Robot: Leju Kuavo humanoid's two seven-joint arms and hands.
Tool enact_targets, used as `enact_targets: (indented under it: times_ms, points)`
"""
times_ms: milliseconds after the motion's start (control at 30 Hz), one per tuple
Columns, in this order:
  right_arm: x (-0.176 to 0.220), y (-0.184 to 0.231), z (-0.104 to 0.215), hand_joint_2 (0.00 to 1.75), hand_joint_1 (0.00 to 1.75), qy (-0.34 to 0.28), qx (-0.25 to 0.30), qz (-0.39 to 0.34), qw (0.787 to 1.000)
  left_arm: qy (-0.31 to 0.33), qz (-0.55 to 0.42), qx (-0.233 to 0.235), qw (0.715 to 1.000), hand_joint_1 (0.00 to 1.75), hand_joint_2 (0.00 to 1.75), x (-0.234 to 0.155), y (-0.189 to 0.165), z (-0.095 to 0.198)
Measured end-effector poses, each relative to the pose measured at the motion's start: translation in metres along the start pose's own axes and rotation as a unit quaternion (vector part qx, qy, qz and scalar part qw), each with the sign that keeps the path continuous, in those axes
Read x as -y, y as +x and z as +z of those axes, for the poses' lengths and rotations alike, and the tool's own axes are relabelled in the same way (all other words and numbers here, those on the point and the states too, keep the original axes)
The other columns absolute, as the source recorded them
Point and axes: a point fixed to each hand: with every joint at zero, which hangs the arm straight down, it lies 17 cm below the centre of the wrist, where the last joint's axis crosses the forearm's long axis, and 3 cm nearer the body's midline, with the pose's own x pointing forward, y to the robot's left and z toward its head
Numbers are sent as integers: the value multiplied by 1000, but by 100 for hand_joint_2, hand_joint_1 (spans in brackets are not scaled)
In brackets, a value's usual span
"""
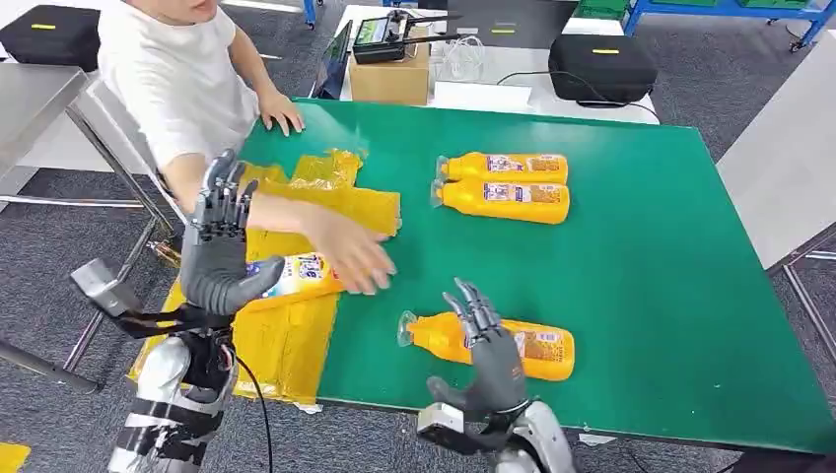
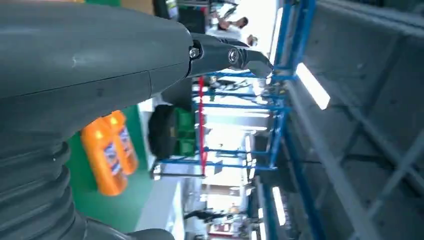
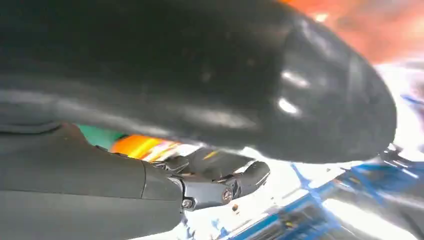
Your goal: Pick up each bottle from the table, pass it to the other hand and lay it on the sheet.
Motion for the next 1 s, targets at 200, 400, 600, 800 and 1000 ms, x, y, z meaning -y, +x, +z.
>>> enact_targets:
  times_ms: [200, 400, 600, 800, 1000]
  points:
    - [-3, -67, 14, 175, 0, 49, -57, 88, 993, 2, -37, 15, 999, 0, 175, 4, 16, 13]
    - [-11, -83, 24, 175, 0, 79, -83, 132, 985, -5, -56, 26, 998, 0, 175, 11, 27, 21]
    - [-28, -97, 46, 175, 0, 138, -124, 146, 972, 2, -69, 19, 997, 0, 175, 11, 28, 30]
    - [-26, -99, 51, 175, 0, 146, -127, 151, 969, 8, -71, 19, 997, 0, 175, 9, 30, 34]
    - [-28, -109, 57, 175, 0, 167, -143, 167, 961, 15, -73, 20, 997, 0, 175, 8, 31, 36]
